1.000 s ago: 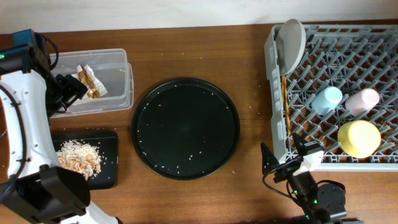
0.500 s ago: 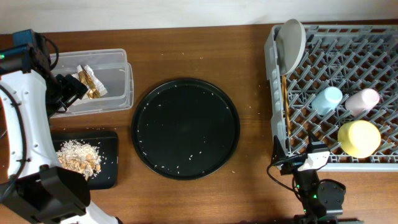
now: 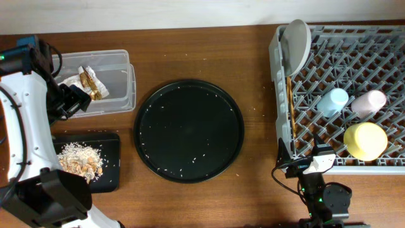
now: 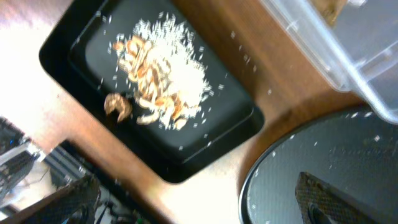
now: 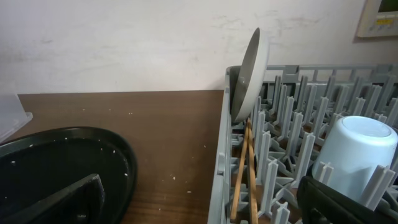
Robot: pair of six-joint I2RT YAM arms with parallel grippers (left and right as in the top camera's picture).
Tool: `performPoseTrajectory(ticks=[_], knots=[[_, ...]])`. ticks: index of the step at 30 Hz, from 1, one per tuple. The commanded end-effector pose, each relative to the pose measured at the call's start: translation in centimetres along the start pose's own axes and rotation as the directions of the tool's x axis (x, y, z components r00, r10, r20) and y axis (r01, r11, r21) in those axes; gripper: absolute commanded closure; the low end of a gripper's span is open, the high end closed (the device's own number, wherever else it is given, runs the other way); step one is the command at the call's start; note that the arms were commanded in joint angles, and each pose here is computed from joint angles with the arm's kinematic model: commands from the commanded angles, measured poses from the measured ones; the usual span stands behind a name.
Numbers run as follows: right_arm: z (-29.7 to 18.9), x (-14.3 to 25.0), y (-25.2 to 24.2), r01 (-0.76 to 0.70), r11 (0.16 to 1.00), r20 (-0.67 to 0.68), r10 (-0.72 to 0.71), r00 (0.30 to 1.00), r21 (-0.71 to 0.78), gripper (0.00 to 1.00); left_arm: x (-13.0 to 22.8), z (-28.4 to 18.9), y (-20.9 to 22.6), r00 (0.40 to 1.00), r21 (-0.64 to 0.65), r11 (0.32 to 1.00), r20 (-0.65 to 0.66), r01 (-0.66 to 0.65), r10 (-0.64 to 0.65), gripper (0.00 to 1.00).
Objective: Sort waste into correct bins and load items into the dishwasher rack
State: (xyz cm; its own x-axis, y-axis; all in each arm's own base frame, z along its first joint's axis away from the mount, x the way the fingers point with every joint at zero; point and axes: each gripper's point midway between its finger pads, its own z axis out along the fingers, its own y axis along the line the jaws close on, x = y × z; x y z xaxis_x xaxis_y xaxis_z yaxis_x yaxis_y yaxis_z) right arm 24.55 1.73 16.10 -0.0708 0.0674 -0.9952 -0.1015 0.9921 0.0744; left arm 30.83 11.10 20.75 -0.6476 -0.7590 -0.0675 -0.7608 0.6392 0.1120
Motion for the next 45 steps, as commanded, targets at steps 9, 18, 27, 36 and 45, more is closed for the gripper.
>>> performPoseTrajectory(ticks=[9, 18, 27, 36, 45], knots=[[0.0, 0.2, -0.5, 0.007, 1.000, -0.001, -0.007, 1.000, 0.024, 0.02, 6.5, 4.1, -8.1, 0.839, 0.223, 0.880, 0.466, -0.419, 0.282, 0.00], [0.0, 0.2, -0.5, 0.007, 1.000, -0.001, -0.007, 1.000, 0.024, 0.02, 10.6, 7.5, -4.8, 0.598, 0.332, 0.750, 0.794, -0.572, 0.105, 0.00], [0.0, 0.2, -0.5, 0.007, 1.000, -0.001, -0.007, 1.000, 0.024, 0.02, 11.5, 5.0, -3.5, 0.281, 0.299, 0.670, 0.950, -0.680, -0.139, 0.00], [0.0, 0.2, -0.5, 0.007, 1.000, -0.001, -0.007, 1.000, 0.024, 0.02, 12.8, 3.9, -2.9, 0.118, 0.124, 0.648, 0.992, -0.751, -0.053, 0.00], [0.0, 0.2, -0.5, 0.007, 1.000, -0.001, -0.007, 1.000, 0.024, 0.02, 13.2, 3.9, -3.2, 0.054, 0.040, 0.631, 0.999, -0.775, 0.003, 0.00]])
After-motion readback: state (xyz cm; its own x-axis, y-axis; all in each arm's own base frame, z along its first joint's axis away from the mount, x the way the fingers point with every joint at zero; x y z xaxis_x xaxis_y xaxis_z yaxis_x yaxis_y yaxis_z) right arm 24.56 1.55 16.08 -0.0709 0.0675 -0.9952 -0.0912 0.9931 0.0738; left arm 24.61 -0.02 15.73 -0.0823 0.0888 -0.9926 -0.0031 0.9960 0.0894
